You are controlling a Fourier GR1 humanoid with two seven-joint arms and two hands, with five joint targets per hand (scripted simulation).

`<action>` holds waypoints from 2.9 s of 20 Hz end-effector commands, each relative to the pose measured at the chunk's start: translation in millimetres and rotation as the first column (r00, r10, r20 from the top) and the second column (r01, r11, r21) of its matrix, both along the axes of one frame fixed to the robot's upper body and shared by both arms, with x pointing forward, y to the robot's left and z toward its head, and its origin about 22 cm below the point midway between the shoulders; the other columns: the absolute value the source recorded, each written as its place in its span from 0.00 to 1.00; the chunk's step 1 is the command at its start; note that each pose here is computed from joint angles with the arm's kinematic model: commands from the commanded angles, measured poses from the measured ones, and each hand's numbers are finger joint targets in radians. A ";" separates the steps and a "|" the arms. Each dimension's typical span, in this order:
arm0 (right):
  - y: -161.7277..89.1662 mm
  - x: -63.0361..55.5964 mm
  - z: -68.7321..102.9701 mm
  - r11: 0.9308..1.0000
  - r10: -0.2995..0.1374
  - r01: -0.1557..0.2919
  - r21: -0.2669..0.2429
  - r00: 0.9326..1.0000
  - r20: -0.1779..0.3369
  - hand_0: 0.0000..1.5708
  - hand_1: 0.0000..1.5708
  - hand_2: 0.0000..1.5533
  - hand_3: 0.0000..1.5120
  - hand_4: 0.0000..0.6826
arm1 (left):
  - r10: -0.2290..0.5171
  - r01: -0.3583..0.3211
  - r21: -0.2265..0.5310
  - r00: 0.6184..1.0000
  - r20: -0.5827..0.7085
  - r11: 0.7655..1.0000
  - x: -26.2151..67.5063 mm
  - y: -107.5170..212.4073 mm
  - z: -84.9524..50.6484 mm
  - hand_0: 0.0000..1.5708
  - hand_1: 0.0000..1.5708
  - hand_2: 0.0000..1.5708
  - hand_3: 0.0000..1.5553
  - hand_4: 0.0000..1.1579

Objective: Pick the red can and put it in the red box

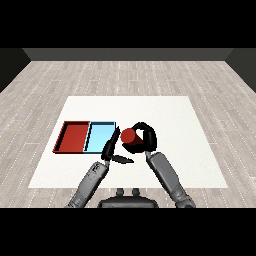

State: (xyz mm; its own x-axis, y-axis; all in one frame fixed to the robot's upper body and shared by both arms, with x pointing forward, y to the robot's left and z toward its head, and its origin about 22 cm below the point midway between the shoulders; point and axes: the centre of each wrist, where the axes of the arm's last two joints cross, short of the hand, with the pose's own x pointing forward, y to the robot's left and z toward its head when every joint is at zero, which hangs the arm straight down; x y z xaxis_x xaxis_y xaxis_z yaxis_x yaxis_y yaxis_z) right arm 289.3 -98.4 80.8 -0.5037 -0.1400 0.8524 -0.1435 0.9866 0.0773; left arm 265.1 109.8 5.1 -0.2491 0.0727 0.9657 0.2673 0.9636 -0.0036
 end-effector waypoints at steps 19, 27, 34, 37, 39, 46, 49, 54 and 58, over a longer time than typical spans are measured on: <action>21.9 -18.4 -22.6 0.994 0.082 -0.082 0.078 0.997 0.012 0.96 0.96 0.94 0.94 0.96 | -0.057 0.054 -0.071 0.997 -0.045 0.996 26.1 -18.5 -7.1 0.00 0.00 0.00 0.00 0.00; 44.3 -30.0 -4.0 0.992 0.099 -0.099 0.073 0.995 0.006 0.97 0.97 0.94 0.93 0.95 | -0.099 0.096 -0.085 0.994 -0.042 0.992 7.0 -30.3 4.2 0.00 0.00 0.00 0.00 0.00; 52.4 -27.7 -11.5 0.994 0.096 -0.096 0.051 0.995 -0.008 0.99 0.99 0.94 0.92 0.96 | 0.117 -0.134 -0.136 0.986 -0.122 0.982 14.1 -32.0 2.0 0.92 0.92 0.94 0.92 0.96; 25.8 -18.7 -11.5 0.994 0.093 -0.092 0.062 0.996 -0.006 0.95 0.95 0.93 0.92 0.96 | 0.131 -0.139 -0.065 0.984 -0.119 0.988 -2.4 -26.8 -15.8 1.00 1.00 0.99 0.95 0.97; 46.0 -28.7 -8.6 0.993 0.100 -0.100 0.064 0.995 -0.001 0.96 0.96 0.93 0.92 0.96 | 0.134 -0.142 -0.072 0.985 -0.105 0.987 15.1 -40.0 -3.8 1.00 1.00 1.00 0.95 0.96; 36.8 -35.1 10.6 0.994 0.098 -0.098 0.056 0.995 -0.002 0.95 0.95 0.93 0.92 0.94 | 0.190 -0.196 -0.094 0.979 -0.068 0.976 -7.2 -36.4 -17.7 1.00 1.00 0.99 0.95 0.98; 36.1 -21.8 5.5 0.987 0.132 -0.128 0.100 0.991 -0.027 0.95 0.95 0.92 0.91 0.87 | 0.203 -0.201 -0.134 0.979 0.000 0.970 8.6 -36.6 -7.5 1.00 1.00 1.00 0.96 0.98; 41.4 -16.7 -4.6 0.996 0.092 -0.092 -0.003 0.992 -0.081 0.00 0.00 0.00 0.00 0.00 | 0.203 -0.196 -0.151 0.979 0.033 0.969 15.3 -36.6 -2.3 1.00 1.00 1.00 0.97 0.99; 45.6 -12.2 -2.1 0.997 0.067 -0.071 -0.037 0.993 -0.099 0.00 0.00 0.00 0.00 0.00 | 0.206 -0.200 -0.123 0.978 0.037 0.972 24.6 -38.8 -4.4 1.00 1.00 1.00 0.97 0.99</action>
State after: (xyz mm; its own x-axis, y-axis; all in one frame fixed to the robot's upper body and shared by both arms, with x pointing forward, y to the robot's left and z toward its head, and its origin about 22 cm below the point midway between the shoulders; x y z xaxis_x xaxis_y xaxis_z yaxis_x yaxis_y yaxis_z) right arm 273.2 -57.0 80.6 -0.4308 -0.1824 0.8838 -0.2279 0.9696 0.0890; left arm 279.8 78.6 -9.2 -0.2816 0.1193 0.9521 0.0574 0.9926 -0.1074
